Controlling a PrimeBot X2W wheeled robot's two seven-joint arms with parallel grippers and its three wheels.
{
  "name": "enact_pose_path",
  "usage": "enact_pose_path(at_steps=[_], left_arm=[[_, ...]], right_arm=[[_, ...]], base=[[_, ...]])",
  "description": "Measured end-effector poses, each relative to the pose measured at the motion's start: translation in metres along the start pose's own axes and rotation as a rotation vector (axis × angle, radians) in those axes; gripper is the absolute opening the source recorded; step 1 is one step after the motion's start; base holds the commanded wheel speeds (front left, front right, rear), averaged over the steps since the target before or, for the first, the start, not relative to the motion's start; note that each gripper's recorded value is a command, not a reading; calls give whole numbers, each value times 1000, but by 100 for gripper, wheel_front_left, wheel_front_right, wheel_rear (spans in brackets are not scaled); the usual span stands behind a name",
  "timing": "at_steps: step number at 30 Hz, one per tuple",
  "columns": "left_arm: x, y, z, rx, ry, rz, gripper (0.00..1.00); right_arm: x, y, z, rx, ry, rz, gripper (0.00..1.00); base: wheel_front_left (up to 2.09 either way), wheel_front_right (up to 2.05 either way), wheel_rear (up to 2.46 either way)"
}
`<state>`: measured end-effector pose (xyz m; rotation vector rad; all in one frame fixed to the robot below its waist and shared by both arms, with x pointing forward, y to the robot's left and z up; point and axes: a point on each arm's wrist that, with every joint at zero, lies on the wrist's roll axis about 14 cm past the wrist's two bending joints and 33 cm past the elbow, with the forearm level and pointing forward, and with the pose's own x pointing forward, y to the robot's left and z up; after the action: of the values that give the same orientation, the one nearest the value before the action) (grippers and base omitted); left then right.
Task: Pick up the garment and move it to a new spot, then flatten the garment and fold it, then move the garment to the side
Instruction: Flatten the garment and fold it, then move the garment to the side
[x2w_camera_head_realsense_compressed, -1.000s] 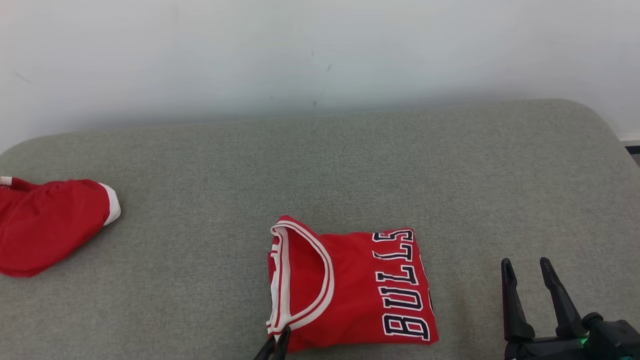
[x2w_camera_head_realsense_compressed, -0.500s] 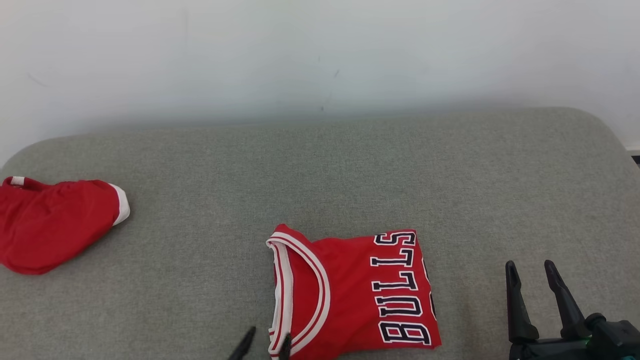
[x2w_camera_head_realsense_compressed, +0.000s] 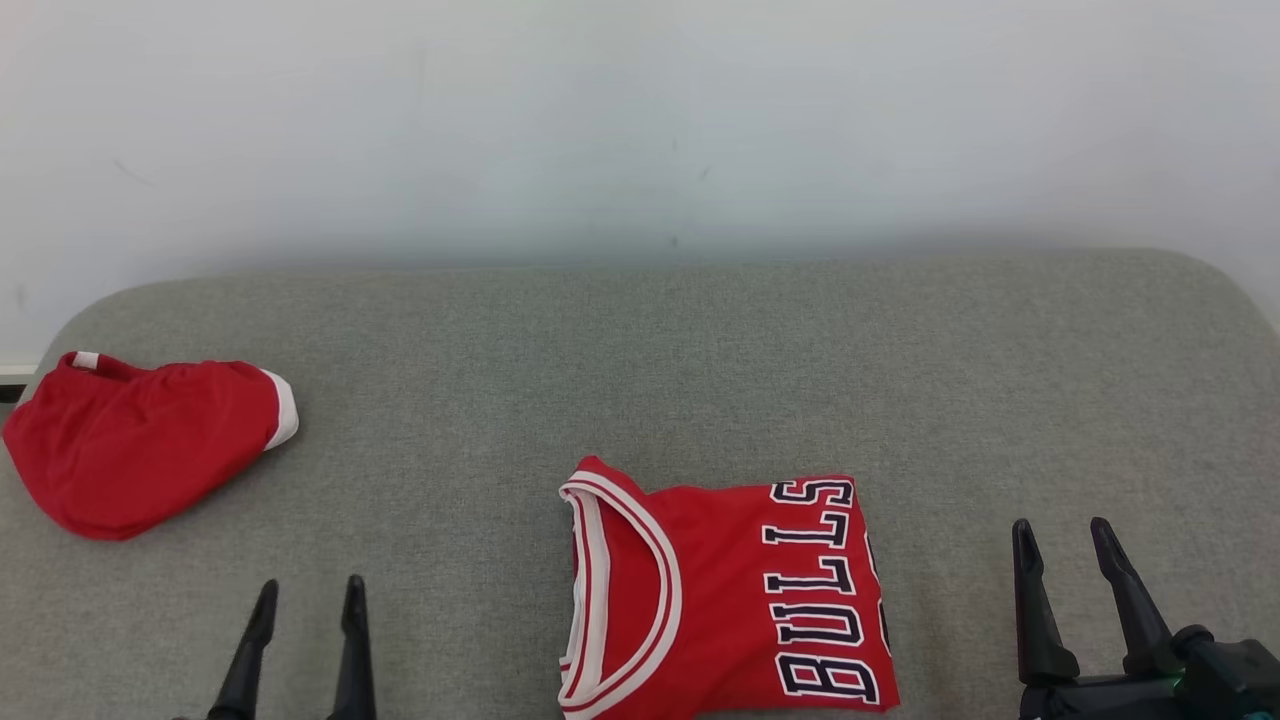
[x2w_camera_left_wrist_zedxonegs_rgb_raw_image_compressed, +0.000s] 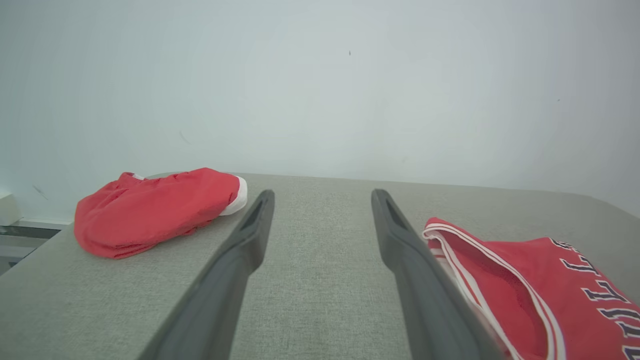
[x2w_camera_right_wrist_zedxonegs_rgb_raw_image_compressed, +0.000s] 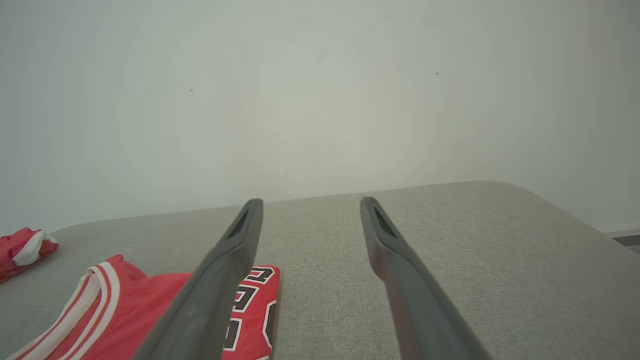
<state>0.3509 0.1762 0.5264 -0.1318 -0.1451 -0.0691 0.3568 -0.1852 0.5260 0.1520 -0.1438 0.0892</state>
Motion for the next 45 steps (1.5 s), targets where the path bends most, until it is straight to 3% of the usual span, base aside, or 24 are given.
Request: enact_pose_path(at_steps=[7,17,45], left_arm=[[-8,23,4,55,-5,55,100],[-8,22,-13,58,48,41,100],[-1,21,-4,65,19,43,100]], right_arm=[[-3,5,-3,1,12,15,100],[-5,8,-13,-5,42,28,100],[-5,19,-20,-5,68,64,100]], base=[[0,0,0],[0,0,0],[0,0,0]])
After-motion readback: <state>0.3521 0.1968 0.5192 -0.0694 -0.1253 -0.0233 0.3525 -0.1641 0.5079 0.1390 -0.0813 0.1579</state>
